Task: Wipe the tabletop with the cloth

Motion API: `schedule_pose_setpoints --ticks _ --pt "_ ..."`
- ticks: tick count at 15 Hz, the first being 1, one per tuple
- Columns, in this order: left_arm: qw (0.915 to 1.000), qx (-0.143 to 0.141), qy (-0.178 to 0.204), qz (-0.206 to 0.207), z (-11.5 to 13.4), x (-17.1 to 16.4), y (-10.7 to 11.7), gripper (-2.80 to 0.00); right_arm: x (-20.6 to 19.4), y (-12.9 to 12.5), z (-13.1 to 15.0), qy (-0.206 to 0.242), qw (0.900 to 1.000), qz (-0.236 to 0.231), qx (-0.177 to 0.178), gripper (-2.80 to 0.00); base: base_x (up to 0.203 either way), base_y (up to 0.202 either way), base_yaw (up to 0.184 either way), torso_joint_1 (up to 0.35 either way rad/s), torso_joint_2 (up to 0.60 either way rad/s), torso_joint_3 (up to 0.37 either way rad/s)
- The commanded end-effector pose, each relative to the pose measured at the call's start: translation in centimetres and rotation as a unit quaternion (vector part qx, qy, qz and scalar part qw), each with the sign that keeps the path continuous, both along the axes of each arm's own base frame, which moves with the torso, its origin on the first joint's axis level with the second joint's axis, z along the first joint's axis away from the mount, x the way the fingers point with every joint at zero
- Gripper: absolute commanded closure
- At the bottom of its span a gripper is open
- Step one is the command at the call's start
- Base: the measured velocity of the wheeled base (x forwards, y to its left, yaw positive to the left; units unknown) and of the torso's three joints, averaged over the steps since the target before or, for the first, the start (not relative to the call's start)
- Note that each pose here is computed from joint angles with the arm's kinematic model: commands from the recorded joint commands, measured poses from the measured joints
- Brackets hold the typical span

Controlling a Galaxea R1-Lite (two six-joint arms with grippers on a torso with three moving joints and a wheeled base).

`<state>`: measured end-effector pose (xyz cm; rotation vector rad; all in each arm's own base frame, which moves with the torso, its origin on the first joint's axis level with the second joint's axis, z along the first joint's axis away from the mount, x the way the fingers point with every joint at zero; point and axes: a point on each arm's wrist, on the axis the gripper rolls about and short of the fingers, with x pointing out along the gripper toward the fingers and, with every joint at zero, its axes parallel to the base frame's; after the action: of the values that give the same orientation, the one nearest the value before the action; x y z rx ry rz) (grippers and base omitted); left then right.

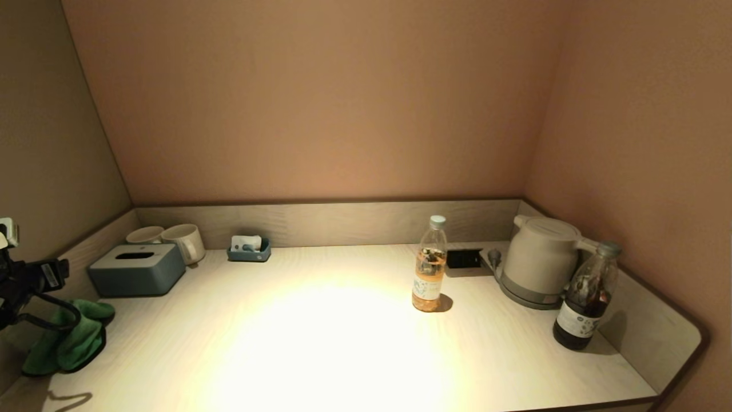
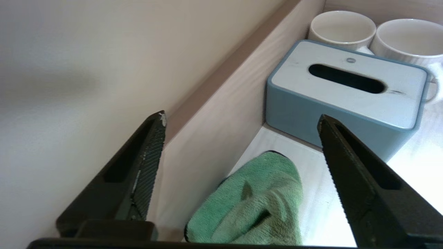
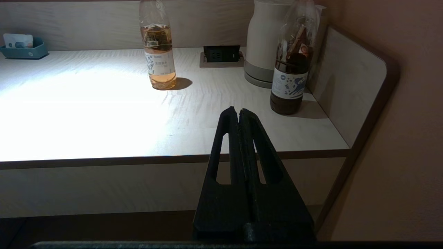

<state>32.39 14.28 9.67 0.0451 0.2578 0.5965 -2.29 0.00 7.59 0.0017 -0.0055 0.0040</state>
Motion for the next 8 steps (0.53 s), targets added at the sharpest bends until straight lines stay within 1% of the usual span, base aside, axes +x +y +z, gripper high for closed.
schedule_pose_setpoints --ticks 1,3,5,6,8 --pt "0.9996 0.007 -0.021 -0.015 1.7 -0.4 -1.4 -2.8 0.0 0.0 0.0 0.0 1.0 0.0 0.0 0.0 0.0 0.0 0.0 0.0 0.0 0.0" --pt "0.9994 0.006 -0.026 -0.022 2.1 -0.5 -2.0 -2.8 0.0 0.0 0.0 0.0 1.0 0.0 0.0 0.0 0.0 0.0 0.0 0.0 0.0 0.0" --pt "0.9987 0.003 -0.038 -0.034 2.8 -0.8 -3.0 -2.8 0.0 0.0 0.0 0.0 1.0 0.0 0.0 0.0 0.0 0.0 0.0 0.0 0.0 0.0" --pt "0.9979 0.003 -0.05 -0.042 3.8 -1.2 -3.8 -2.8 0.0 0.0 0.0 0.0 1.0 0.0 0.0 0.0 0.0 0.0 0.0 0.0 0.0 0.0" --pt "0.9973 0.001 -0.054 -0.05 4.1 -1.5 -4.5 -2.8 0.0 0.0 0.0 0.0 1.0 0.0 0.0 0.0 0.0 0.0 0.0 0.0 0.0 0.0"
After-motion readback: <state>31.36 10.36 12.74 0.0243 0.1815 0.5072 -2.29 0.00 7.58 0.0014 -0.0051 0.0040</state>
